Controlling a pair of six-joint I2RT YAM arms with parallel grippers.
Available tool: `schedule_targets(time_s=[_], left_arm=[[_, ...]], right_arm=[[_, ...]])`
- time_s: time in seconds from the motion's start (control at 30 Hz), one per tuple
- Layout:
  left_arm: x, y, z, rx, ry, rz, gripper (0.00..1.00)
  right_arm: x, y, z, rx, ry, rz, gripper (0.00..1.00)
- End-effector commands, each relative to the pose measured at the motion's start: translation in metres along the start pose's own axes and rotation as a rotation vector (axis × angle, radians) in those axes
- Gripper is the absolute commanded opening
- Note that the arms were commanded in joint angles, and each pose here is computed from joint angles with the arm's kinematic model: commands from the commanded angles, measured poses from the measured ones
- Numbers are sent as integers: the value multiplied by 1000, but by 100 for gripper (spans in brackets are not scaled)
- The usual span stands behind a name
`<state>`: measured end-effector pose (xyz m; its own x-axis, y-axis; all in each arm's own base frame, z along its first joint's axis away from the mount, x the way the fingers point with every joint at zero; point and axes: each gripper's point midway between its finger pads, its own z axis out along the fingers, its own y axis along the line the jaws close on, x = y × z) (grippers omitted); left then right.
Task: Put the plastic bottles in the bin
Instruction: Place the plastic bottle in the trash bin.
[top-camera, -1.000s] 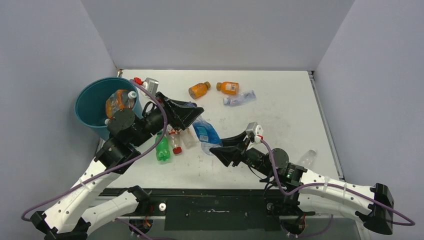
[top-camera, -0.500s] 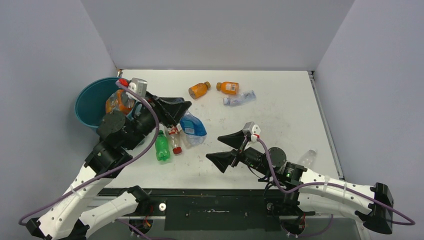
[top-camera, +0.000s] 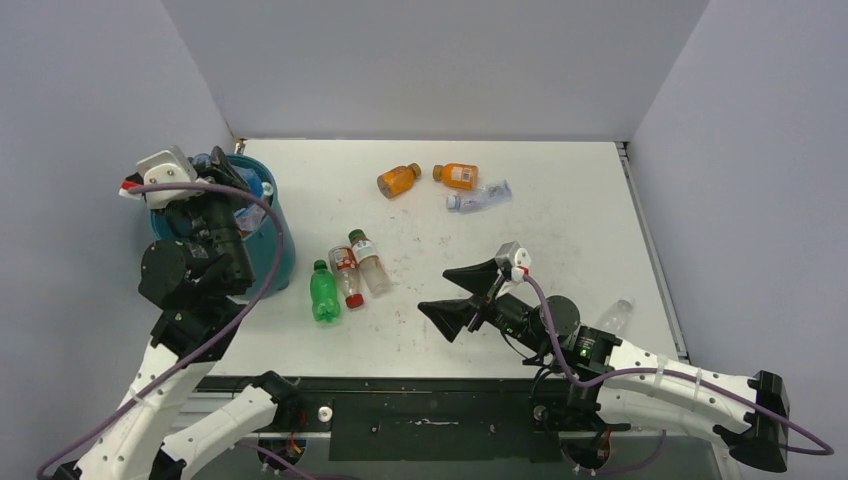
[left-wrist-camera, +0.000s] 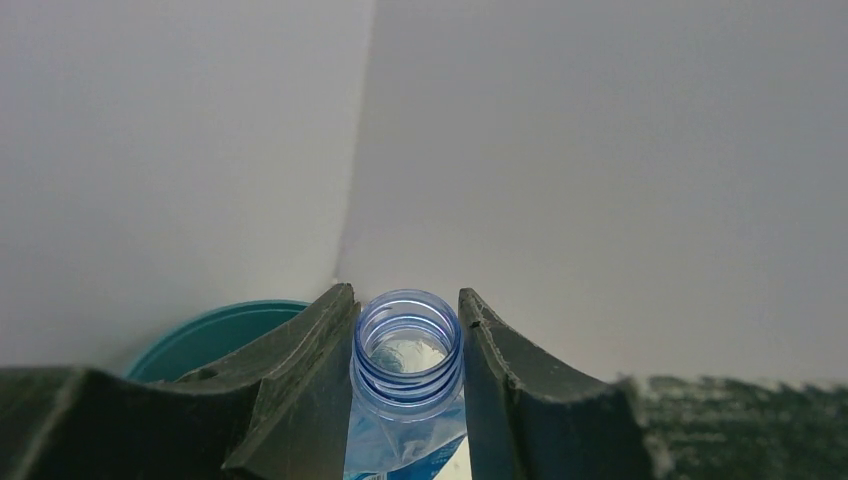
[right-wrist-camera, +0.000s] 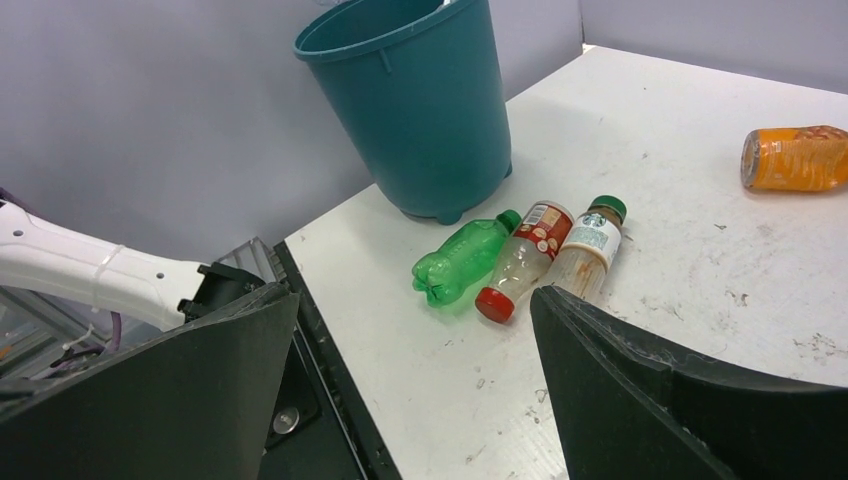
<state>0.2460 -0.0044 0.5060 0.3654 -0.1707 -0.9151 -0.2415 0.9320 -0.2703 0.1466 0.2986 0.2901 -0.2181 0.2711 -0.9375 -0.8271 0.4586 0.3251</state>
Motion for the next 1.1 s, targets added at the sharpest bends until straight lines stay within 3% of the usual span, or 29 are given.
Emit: schedule_targets(time_s=[0.0,0.13,0.4,0.77,0.9,1.07], left_arm=[[-30,36,19,-222,-141,0,0],[-21,55,44,-318,-160,31,0],[59,91,77,-395,-66,22,0],[179,114,68,-389,167,-61,0],[182,124,62,-397,161,-72,0],[115,107,69,-352,58,-60,0]], right_arm=[[-18,11,-1,-40,-56,30,90],[-14,10,-3,-38,-49,37,90],[-5,14,-1,-65,-22,34,90],[9,10,-3,-59,-12,55,90],[7,10,-5,-59,-16,56,90],[5,11,-5,-63,-19,56,90]])
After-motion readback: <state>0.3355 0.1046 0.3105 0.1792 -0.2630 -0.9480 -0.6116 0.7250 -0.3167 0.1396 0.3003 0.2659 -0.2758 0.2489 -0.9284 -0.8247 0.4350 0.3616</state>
